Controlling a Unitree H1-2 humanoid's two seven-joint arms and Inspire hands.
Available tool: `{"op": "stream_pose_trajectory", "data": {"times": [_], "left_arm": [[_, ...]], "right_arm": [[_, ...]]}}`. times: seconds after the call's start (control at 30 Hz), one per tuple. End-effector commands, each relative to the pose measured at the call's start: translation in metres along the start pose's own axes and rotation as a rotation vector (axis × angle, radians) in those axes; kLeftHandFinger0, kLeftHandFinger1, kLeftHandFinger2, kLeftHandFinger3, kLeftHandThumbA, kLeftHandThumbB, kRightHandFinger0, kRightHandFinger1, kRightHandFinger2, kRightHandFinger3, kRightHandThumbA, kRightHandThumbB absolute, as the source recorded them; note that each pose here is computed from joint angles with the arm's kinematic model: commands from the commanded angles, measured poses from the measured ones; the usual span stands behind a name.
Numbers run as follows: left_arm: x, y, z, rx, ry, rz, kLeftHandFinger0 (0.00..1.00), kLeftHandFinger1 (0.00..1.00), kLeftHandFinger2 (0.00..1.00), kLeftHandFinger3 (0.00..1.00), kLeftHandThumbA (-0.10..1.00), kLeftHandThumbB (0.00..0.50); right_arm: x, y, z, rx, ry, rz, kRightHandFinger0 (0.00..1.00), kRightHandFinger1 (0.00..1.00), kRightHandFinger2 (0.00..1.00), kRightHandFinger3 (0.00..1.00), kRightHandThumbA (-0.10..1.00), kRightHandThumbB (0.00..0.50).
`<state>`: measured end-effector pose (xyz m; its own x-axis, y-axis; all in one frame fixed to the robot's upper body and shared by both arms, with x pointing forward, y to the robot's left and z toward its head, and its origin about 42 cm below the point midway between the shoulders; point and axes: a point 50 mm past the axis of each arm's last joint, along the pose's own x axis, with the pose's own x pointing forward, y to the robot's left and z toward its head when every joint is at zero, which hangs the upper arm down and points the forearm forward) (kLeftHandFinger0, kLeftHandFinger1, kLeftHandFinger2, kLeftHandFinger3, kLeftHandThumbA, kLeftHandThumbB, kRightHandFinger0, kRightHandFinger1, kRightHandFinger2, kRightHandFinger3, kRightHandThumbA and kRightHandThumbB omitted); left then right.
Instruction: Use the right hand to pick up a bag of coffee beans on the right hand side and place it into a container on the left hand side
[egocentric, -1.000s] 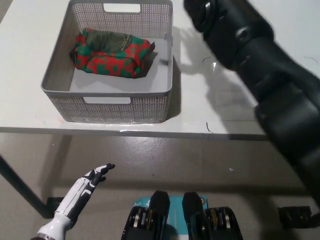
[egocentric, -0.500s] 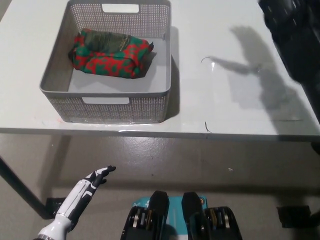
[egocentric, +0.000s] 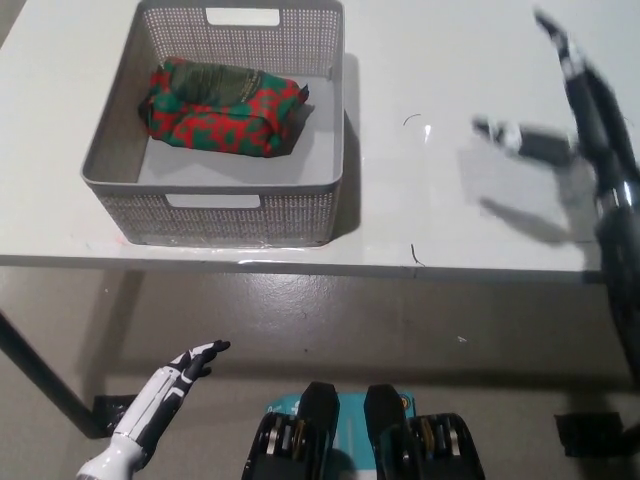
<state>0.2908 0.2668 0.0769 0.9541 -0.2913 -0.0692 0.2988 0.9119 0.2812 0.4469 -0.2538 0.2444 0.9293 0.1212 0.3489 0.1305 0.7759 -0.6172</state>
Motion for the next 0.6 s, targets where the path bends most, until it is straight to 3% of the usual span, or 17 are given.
{"op": "stream_pose_trajectory", "data": {"times": [0.0, 0.13, 0.2, 0.33, 0.4, 0.5, 0.57], "left_arm": [[-0.021, 0.004, -0.004, 0.001, -0.029, 0.033, 1.0, 1.0, 1.0, 1.0, 1.0, 0.227], [-0.014, 0.005, -0.002, 0.01, -0.033, 0.029, 1.0, 1.0, 1.0, 1.0, 1.0, 0.211], [-0.016, 0.005, -0.003, 0.01, -0.031, 0.028, 1.0, 1.0, 1.0, 1.0, 1.0, 0.203], [-0.02, 0.003, -0.007, -0.001, -0.025, 0.025, 1.0, 1.0, 1.0, 1.0, 1.0, 0.207], [-0.02, 0.003, -0.007, -0.012, -0.022, 0.032, 1.0, 1.0, 1.0, 1.0, 1.0, 0.212], [-0.02, 0.002, -0.008, -0.008, -0.029, 0.037, 1.0, 1.0, 1.0, 1.0, 1.0, 0.191], [-0.019, 0.002, -0.007, -0.013, -0.03, 0.042, 1.0, 1.0, 1.0, 1.0, 1.0, 0.187]], "right_arm": [[-0.133, -0.063, 0.079, 0.427, -0.425, -0.242, 1.0, 1.0, 1.0, 1.0, 0.95, 0.248], [-0.165, -0.025, 0.061, 0.469, -0.368, -0.248, 1.0, 1.0, 1.0, 1.0, 0.94, 0.269], [-0.181, -0.005, 0.052, 0.518, -0.349, -0.296, 0.91, 1.0, 1.0, 1.0, 0.88, 0.273], [-0.212, 0.031, 0.042, 0.592, -0.227, -0.312, 0.78, 0.88, 1.0, 1.0, 0.93, 0.309], [-0.225, 0.051, 0.029, 0.625, -0.128, -0.285, 0.76, 0.85, 1.0, 1.0, 0.96, 0.272], [-0.237, 0.078, -0.002, 0.775, 0.031, -0.279, 0.81, 0.86, 1.0, 1.0, 0.93, 0.193], [-0.241, 0.089, -0.017, 0.793, 0.103, -0.28, 0.82, 0.87, 1.0, 1.0, 0.98, 0.195]]}}
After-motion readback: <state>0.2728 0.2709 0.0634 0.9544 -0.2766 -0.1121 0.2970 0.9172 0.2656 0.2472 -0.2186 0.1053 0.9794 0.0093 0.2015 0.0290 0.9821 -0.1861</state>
